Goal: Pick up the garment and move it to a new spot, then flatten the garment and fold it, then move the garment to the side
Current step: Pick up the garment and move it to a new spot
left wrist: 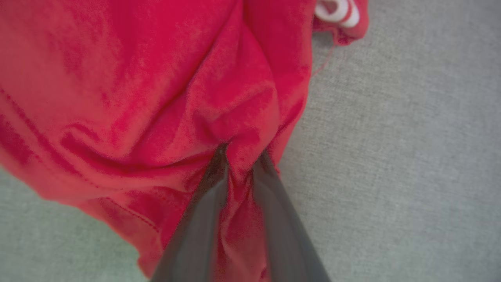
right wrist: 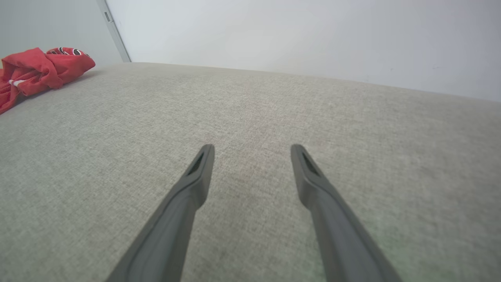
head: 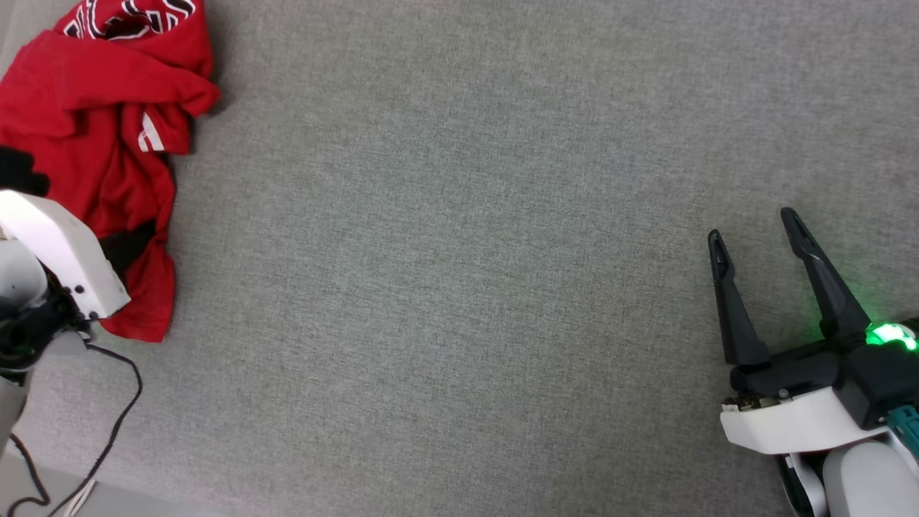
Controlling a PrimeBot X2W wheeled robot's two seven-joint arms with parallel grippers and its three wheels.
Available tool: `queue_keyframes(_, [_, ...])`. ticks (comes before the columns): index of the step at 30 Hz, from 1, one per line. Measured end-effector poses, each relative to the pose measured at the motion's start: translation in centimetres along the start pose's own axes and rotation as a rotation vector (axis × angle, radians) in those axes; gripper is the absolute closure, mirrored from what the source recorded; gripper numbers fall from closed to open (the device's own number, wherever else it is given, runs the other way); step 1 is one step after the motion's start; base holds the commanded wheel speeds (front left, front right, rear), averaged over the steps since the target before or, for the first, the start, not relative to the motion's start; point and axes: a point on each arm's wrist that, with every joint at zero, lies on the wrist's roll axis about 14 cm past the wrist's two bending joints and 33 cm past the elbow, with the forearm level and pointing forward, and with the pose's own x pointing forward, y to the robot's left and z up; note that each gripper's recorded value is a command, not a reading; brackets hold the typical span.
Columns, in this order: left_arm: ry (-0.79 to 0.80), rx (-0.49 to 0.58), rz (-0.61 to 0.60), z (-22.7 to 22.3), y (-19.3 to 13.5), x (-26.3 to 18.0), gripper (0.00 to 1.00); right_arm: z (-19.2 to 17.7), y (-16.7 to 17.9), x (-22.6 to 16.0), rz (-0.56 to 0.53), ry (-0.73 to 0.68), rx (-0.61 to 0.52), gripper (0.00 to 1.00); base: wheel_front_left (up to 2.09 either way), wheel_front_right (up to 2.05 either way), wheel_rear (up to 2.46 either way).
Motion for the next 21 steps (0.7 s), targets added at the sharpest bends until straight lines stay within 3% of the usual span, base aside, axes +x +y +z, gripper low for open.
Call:
queue_keyframes(3, [-0.075,-0.001,-0.003,0.7,-0.1,-0.5,1.00,0.6,0.2,0.0,0.002,-0.009,-0.004,0.00,0.00,0.00,0.00])
queue_keyframes(8, [-0.332,0.099,0.038,4.6,0.9,-3.5,1.00,2.6,0.8,-0.4,-0.001,-0.041,-0.001,0.00,0.00,0.00,0.00])
queue_keyframes(14, [-0.672,0.230,0.033,9.7,0.3,-9.9,1.00,5.9,1.8,-1.5,-0.010,-0.095,-0.011,0.00,0.00,0.00,0.00])
queue_keyframes(17, [-0.893,0.312,0.018,12.8,-0.8,-14.5,1.00,7.4,2.2,-2.5,-0.018,-0.116,-0.015,0.00,0.00,0.00,0.00])
queue_keyframes(21, [-1.071,0.408,-0.017,15.1,-3.2,-19.3,1.00,9.7,2.8,-3.9,-0.029,-0.161,-0.029,0.00,0.00,0.00,0.00])
